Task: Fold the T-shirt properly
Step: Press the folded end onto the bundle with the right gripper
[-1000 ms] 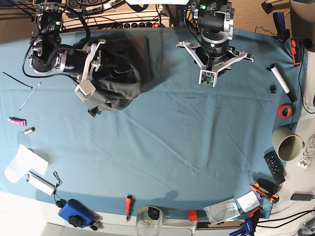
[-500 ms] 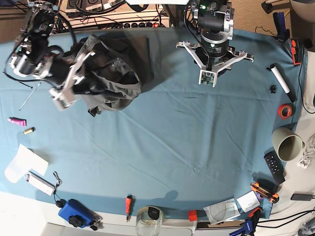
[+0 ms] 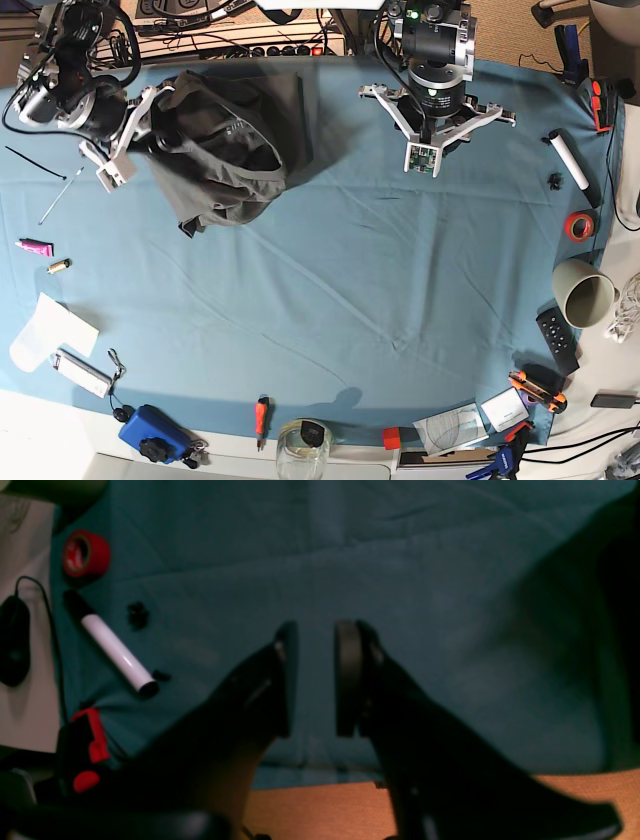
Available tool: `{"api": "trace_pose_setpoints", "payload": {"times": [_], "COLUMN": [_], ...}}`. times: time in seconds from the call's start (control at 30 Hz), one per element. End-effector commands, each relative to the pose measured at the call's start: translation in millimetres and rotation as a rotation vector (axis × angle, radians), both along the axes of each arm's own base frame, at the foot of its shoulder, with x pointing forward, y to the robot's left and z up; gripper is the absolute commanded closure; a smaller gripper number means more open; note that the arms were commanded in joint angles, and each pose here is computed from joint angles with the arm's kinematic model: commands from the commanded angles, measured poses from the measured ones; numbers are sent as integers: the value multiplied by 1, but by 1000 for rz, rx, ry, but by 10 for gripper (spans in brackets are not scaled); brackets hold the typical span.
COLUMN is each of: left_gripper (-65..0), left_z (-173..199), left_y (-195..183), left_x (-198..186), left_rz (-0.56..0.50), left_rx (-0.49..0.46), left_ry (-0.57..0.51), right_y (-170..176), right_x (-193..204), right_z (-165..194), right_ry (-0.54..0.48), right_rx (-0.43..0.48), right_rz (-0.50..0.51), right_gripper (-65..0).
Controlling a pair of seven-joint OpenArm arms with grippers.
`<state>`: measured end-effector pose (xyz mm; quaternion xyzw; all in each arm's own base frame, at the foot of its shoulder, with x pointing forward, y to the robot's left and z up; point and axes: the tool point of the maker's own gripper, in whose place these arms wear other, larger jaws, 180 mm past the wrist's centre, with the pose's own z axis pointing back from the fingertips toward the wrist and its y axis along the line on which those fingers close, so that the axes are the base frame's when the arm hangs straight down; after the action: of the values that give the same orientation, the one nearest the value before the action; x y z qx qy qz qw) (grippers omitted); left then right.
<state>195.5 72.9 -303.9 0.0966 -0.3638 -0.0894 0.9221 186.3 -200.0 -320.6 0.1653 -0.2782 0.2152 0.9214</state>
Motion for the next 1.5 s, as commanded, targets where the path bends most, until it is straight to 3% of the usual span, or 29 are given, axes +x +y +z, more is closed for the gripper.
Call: {"api": "trace_pose_setpoints", "payload": {"times": [0.0, 0.2, 0.3, 0.5, 0.73, 0.8, 0.93, 1.0, 1.23, 1.47], "left_gripper": [-120, -120, -120, -120, -120, -120, -120, -120, -120, -120], "left_z": [9, 9, 9, 9, 8, 8, 8, 8, 9, 9], "left_y": [0, 0, 0, 0, 0, 0, 0, 0, 0, 0], "left_x": [4, 4, 4, 4, 3, 3, 3, 3, 4, 4], "left_rz": [9, 9, 9, 9, 6, 6, 6, 6, 6, 6], "left_rx": [-8, -8, -8, -9, -7, -6, -7, -7, -7, -8], "left_ry": [-38, -38, -38, -38, -35, -34, -34, -34, -37, -38], "right_y": [-2, -13, -5, 43, 94, 100, 106, 111, 136, 136], "right_x": [1, -9, -12, -36, -53, -52, -44, -40, -21, -22], "right_z": [3, -19, -23, -51, -61, -60, -51, -44, 5, 8], "right_ry": [-13, 73, 95, 232, 287, 285, 249, 240, 159, 157], "right_rx": [3, 39, 108, 222, 296, 301, 332, 368, 631, 641], "right_rz": [-1, -50, -48, 76, 231, 252, 281, 292, 321, 323], "right_gripper": [-102, -102, -102, -102, -102, -102, -12, 0, 0, 0]}}
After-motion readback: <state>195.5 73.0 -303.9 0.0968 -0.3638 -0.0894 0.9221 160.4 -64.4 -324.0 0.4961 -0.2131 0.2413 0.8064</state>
